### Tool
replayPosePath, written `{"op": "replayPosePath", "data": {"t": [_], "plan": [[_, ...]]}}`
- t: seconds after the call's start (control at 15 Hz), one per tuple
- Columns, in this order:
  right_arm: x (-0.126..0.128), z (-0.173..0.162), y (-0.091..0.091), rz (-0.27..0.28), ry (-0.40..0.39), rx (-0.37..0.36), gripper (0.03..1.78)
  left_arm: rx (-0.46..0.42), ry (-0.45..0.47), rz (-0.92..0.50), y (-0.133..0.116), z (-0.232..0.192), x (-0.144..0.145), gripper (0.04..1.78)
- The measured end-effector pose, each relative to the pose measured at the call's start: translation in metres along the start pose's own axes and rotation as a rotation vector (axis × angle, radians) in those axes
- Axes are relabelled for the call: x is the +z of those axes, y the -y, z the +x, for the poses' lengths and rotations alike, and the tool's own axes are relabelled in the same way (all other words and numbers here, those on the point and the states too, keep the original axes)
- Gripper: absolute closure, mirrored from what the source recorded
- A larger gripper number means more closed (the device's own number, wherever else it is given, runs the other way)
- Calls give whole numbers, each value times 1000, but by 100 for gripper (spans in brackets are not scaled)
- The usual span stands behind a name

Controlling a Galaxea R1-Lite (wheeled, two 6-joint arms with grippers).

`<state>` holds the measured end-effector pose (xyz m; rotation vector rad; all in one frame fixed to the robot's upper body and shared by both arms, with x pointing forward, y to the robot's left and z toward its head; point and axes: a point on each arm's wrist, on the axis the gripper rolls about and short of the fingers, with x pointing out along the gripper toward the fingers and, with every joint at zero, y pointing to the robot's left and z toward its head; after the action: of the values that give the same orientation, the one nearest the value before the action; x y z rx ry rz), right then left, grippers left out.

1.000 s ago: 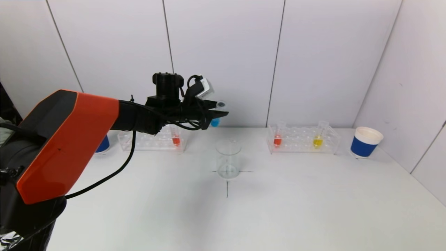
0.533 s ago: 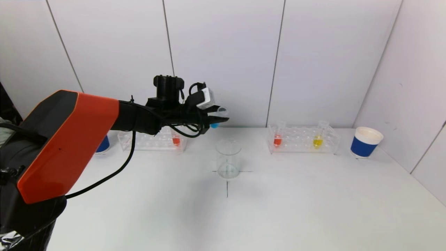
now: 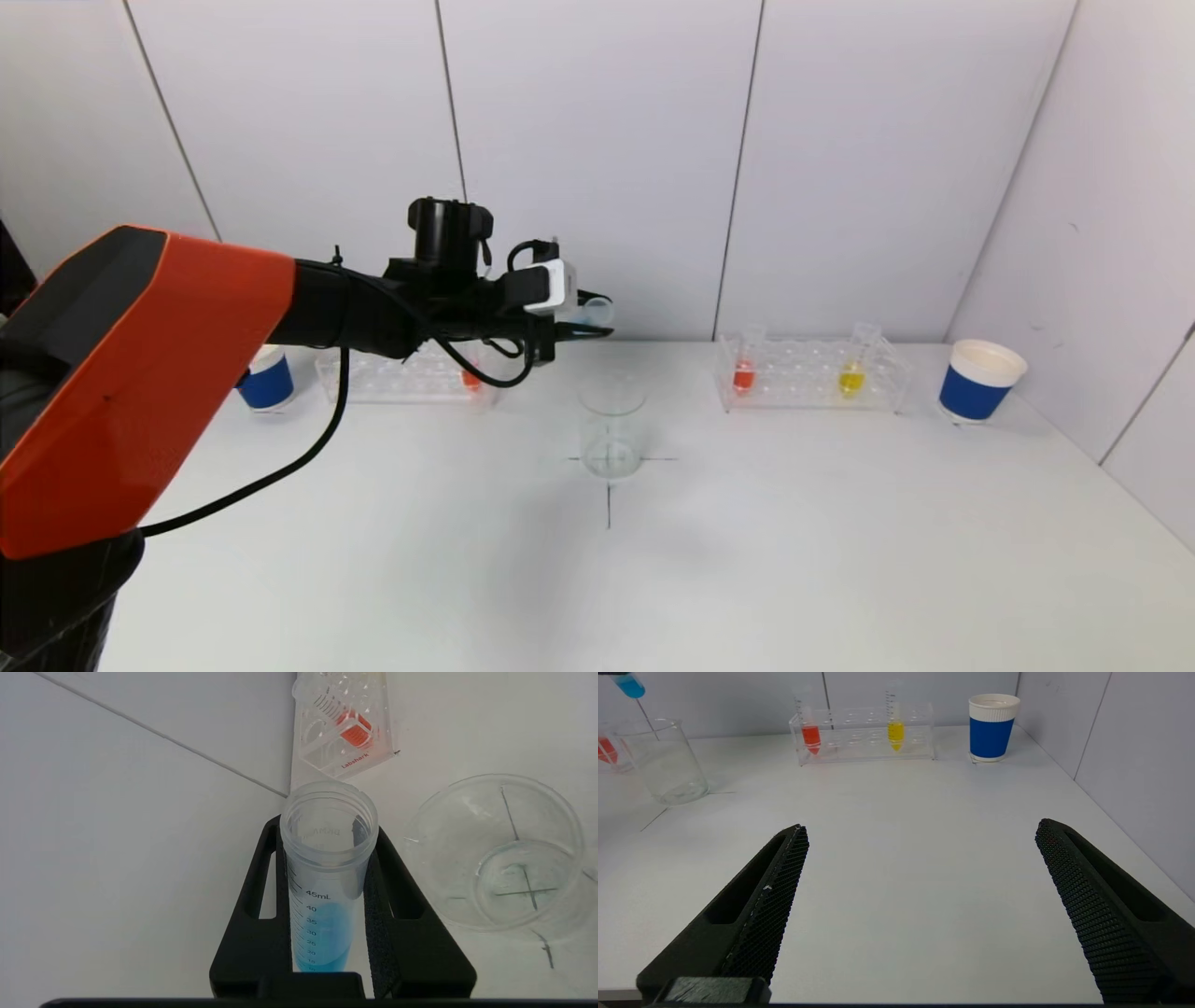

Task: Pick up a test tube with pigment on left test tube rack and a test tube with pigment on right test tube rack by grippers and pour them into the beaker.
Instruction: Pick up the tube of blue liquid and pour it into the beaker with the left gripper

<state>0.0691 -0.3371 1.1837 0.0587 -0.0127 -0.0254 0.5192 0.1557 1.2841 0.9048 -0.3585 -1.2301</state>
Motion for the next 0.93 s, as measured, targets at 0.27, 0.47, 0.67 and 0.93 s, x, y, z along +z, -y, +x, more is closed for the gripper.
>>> {"op": "replayPosePath", "data": {"t": [0.27, 0.47, 0.67, 0.93], "plan": [[0, 0, 0, 0, 0, 0, 4, -41, -27, 67, 0, -5, 10, 137], [0, 0, 0, 0, 0, 0, 4, -71, -60, 139, 2, -6, 9, 137], [0, 0, 0, 0, 0, 0, 4, -87, -91, 205, -2, -7, 10, 137], [0, 0, 0, 0, 0, 0, 4, -78, -103, 263, -4, -1, 9, 137]]}}
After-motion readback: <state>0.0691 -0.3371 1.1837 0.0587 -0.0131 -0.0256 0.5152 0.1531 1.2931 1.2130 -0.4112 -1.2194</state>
